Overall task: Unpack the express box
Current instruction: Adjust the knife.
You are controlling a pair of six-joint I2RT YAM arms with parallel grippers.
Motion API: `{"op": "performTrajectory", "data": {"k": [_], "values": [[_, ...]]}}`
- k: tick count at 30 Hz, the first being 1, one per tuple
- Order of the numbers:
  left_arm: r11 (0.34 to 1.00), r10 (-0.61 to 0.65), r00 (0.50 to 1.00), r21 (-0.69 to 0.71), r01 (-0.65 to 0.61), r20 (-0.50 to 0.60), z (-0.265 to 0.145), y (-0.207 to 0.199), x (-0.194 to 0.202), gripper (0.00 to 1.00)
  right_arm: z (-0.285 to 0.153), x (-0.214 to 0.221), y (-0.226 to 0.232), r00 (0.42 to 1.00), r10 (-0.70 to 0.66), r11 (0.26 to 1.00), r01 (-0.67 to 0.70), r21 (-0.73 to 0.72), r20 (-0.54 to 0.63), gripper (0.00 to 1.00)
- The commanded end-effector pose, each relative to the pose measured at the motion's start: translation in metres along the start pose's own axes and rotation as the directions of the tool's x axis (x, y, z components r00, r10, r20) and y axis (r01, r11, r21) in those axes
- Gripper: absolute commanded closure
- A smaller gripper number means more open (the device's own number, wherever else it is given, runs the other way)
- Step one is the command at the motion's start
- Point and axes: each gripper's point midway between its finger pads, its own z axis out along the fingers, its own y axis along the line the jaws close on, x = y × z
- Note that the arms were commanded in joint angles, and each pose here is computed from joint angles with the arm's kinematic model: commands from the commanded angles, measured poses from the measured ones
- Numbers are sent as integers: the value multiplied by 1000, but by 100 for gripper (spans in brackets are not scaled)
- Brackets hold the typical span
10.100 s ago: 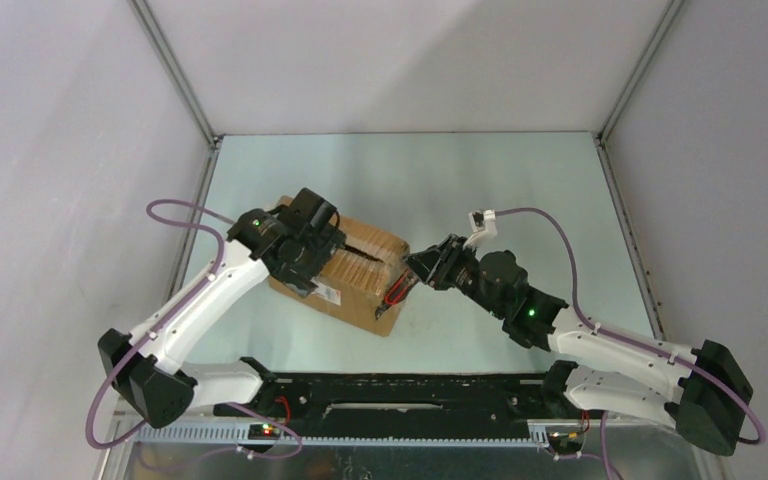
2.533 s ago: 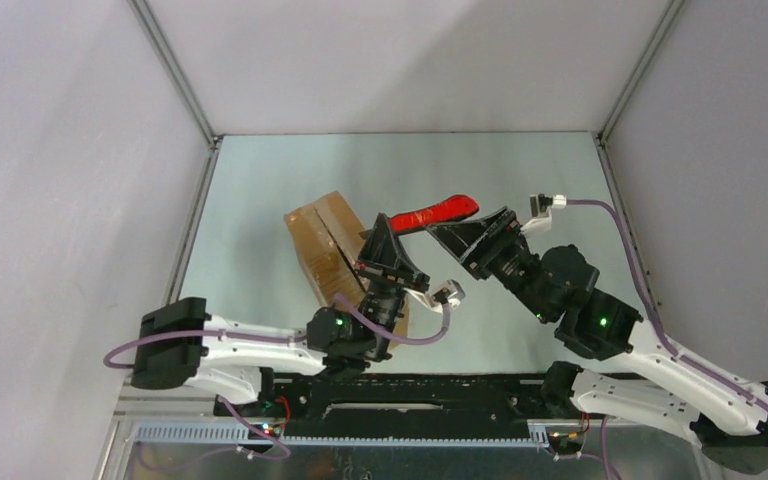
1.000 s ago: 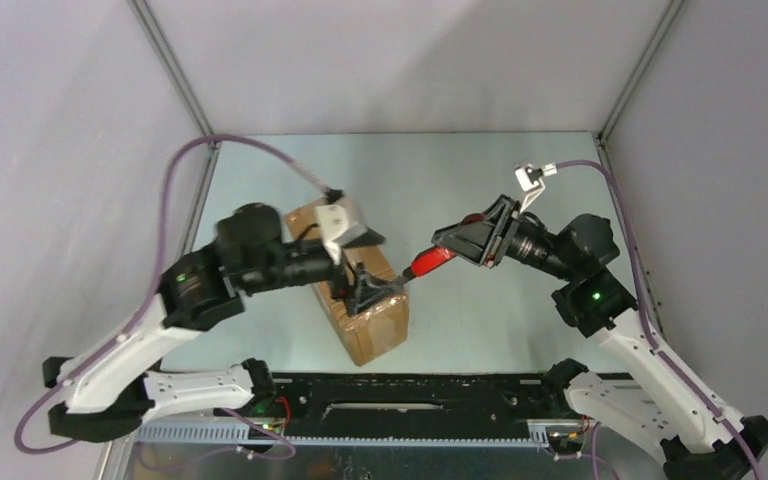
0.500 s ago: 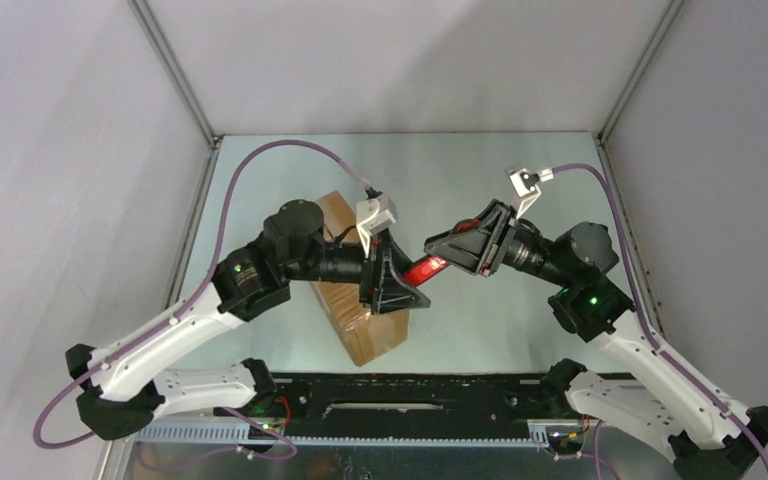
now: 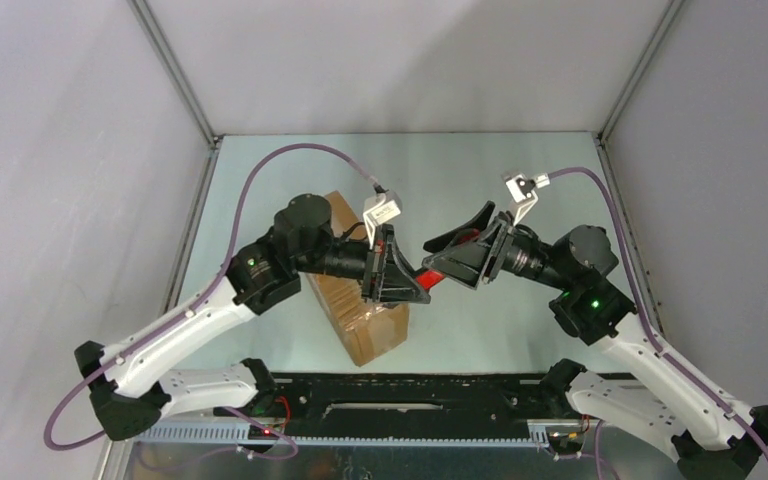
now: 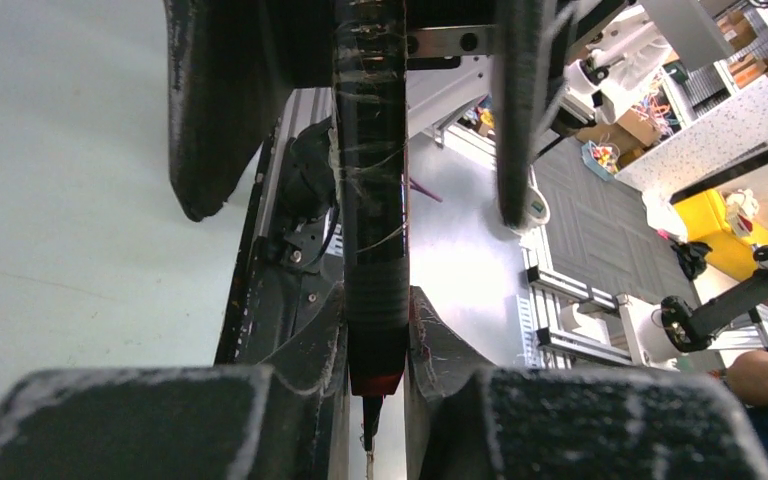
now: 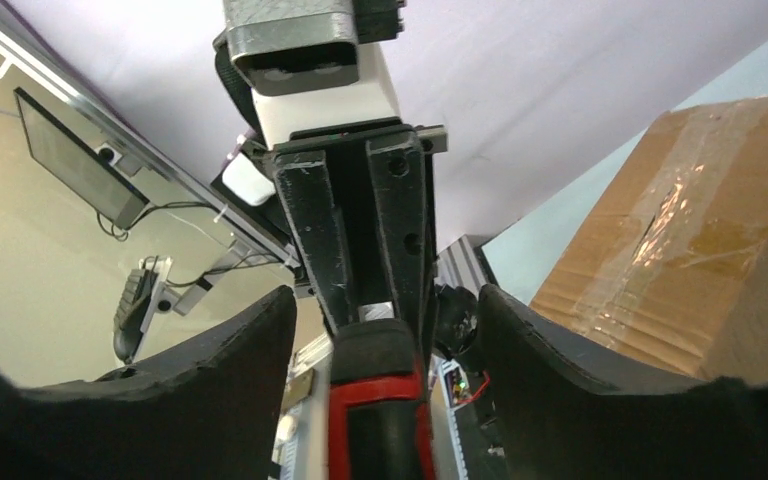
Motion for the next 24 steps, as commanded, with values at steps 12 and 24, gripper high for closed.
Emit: {"op": "performTrajectory", "data": {"k": [12,24], "values": [[995,15,1000,98,-13,-14,-9,-19,-19,100,-7,28,4,995,24,999,-27,-25,-96,66],[996,-51,997,67,55,-65,-6,-7,-4,100,2,16,0,996,91,995,-90,-29,4,100]]}}
